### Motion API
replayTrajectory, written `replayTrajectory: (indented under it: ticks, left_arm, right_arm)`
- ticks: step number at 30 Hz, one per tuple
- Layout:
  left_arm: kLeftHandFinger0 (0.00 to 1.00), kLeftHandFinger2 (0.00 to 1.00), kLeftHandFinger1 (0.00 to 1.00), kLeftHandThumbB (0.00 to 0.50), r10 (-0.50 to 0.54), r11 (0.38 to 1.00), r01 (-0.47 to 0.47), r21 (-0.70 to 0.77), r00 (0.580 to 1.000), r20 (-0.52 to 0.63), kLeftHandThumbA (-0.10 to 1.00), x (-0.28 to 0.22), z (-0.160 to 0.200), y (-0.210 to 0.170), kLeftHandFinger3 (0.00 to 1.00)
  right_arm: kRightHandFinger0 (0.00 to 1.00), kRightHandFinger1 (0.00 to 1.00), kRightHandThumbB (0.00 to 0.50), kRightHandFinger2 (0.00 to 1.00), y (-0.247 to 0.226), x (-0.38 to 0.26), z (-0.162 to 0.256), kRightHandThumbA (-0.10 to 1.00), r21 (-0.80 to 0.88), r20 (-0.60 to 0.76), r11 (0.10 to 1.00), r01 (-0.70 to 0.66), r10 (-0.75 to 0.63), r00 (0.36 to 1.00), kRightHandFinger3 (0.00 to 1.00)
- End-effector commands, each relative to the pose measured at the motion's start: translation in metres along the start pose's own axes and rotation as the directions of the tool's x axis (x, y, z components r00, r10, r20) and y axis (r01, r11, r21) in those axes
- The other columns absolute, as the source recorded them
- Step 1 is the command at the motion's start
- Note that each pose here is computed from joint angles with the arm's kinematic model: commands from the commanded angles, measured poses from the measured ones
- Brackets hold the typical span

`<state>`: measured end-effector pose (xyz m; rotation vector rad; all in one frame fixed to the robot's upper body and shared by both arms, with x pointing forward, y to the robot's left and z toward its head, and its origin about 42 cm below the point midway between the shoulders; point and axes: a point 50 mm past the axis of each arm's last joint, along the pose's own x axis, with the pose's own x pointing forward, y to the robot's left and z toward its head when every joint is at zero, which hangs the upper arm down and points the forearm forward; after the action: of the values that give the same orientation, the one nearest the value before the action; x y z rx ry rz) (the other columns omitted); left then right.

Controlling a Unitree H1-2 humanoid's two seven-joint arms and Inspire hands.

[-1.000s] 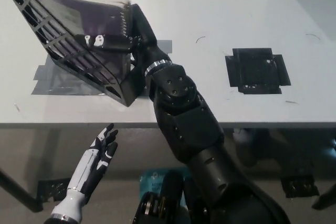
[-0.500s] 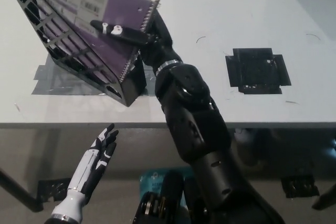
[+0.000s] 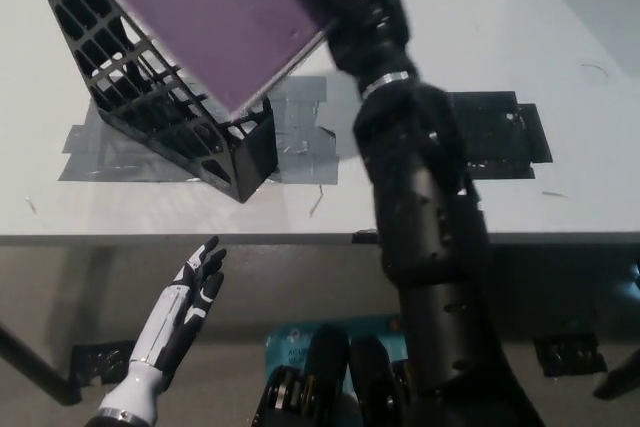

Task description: A shelf with a book inside it is placed on the center of the desk infront of the robot. The robot uses its right hand to grab the book, take it out and hand it to a person.

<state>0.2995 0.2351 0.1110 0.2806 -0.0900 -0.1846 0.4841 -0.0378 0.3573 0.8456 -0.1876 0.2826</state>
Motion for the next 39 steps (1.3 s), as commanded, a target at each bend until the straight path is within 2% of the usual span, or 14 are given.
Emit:
replayTrajectory:
  ticks: [1, 7, 12, 14, 15, 18, 20, 22, 25, 28, 29, 31, 34, 39]
  left_arm:
    - [1.00, 1.00, 1.00, 0.304, -0.010, 1.000, 0.009, 0.018, 0.998, 0.057, 0.92, 0.001, 0.006, 0.006, 1.00]
    - [1.00, 1.00, 1.00, 0.306, -0.005, 1.000, 0.005, 0.010, 0.999, 0.039, 0.91, -0.002, 0.005, 0.005, 1.00]
    - [1.00, 1.00, 1.00, 0.323, 0.002, 1.000, -0.002, 0.020, 1.000, 0.028, 0.92, -0.006, 0.004, 0.006, 1.00]
    - [1.00, 1.00, 1.00, 0.315, 0.005, 1.000, -0.005, 0.026, 1.000, 0.028, 0.93, -0.006, 0.003, 0.006, 1.00]
    - [1.00, 1.00, 1.00, 0.309, 0.007, 1.000, -0.008, 0.029, 1.000, 0.029, 0.93, -0.006, 0.004, 0.006, 1.00]
    - [1.00, 1.00, 1.00, 0.317, 0.012, 1.000, -0.013, 0.024, 1.000, 0.029, 0.92, -0.006, 0.004, 0.007, 1.00]
    - [1.00, 1.00, 1.00, 0.325, 0.018, 0.999, -0.019, 0.029, 0.999, 0.030, 0.94, -0.005, 0.003, 0.008, 1.00]
    - [1.00, 1.00, 1.00, 0.319, 0.020, 0.999, -0.020, 0.037, 1.000, 0.024, 0.95, -0.006, 0.002, 0.009, 1.00]
    - [1.00, 1.00, 1.00, 0.302, 0.023, 0.999, -0.024, 0.028, 0.999, 0.022, 0.93, -0.008, 0.001, 0.009, 1.00]
    - [1.00, 1.00, 1.00, 0.306, 0.026, 0.999, -0.026, 0.023, 0.999, 0.021, 0.93, -0.010, 0.000, 0.009, 1.00]
    - [1.00, 1.00, 1.00, 0.308, 0.025, 0.999, -0.026, 0.025, 0.999, 0.020, 0.94, -0.011, 0.000, 0.008, 1.00]
    - [1.00, 1.00, 1.00, 0.312, 0.026, 1.000, -0.027, 0.016, 0.999, 0.025, 0.93, -0.012, -0.001, 0.007, 1.00]
    - [1.00, 1.00, 1.00, 0.317, 0.029, 1.000, -0.029, -0.003, 0.999, 0.023, 0.91, -0.013, -0.001, 0.008, 1.00]
    - [1.00, 1.00, 1.00, 0.303, 0.027, 1.000, -0.027, 0.011, 0.999, 0.025, 0.93, -0.013, 0.001, 0.009, 1.00]
  right_arm:
    - [0.00, 0.00, 0.040, 0.00, 0.099, 0.007, 0.087, 1.00, 0.251, 0.204, 0.924, -0.290, 0.242, 0.949, 0.00]
    - [0.00, 0.00, 0.062, 0.00, 0.080, 0.006, 0.110, 1.00, 0.311, 0.239, 0.917, -0.250, 0.179, 0.954, 0.00]
    - [0.00, 0.00, 0.031, 0.00, 0.046, 0.008, 0.124, 1.00, 0.390, 0.241, 0.907, -0.159, 0.066, 0.968, 0.00]
    - [0.00, 0.00, 0.037, 0.00, 0.033, 0.010, 0.126, 1.00, 0.402, 0.233, 0.907, -0.126, 0.031, 0.972, 0.00]
    - [0.00, 0.00, 0.009, 0.00, 0.018, 0.011, 0.126, 1.00, 0.415, 0.230, 0.905, -0.091, -0.008, 0.973, 0.00]
    - [0.00, 0.00, 0.000, 0.00, -0.003, 0.012, 0.121, 1.00, 0.448, 0.219, 0.893, -0.044, -0.062, 0.974, 0.00]
    - [0.00, 0.00, 0.000, 0.00, -0.026, 0.014, 0.109, 1.00, 0.452, 0.183, 0.892, 0.015, -0.109, 0.977, 0.04]
    - [0.00, 0.00, 0.000, 0.00, -0.040, 0.014, 0.098, 1.00, 0.445, 0.151, 0.894, 0.060, -0.141, 0.978, 0.00]
    - [0.00, 0.00, 0.000, 0.00, -0.072, 0.015, 0.073, 1.00, 0.493, 0.074, 0.850, 0.185, -0.253, 0.965, 0.00]
    - [0.00, 0.00, 0.000, 0.00, -0.089, 0.014, 0.056, 1.00, 0.477, 0.043, 0.846, 0.239, -0.295, 0.955, 0.00]
    - [0.00, 0.00, 0.000, 0.00, -0.097, 0.013, 0.046, 1.00, 0.480, 0.019, 0.835, 0.269, -0.317, 0.948, 0.08]
    - [0.00, 0.00, 0.000, 0.00, -0.112, 0.011, 0.027, 0.96, 0.483, -0.021, 0.812, 0.329, -0.365, 0.931, 0.12]
    - [0.00, 0.00, 0.000, 0.00, -0.123, 0.009, 0.012, 0.96, 0.467, -0.046, 0.805, 0.366, -0.391, 0.919, 0.15]
    - [0.00, 0.00, 0.000, 0.00, -0.135, 0.007, -0.010, 1.00, 0.413, -0.078, 0.810, 0.417, -0.425, 0.902, 0.12]
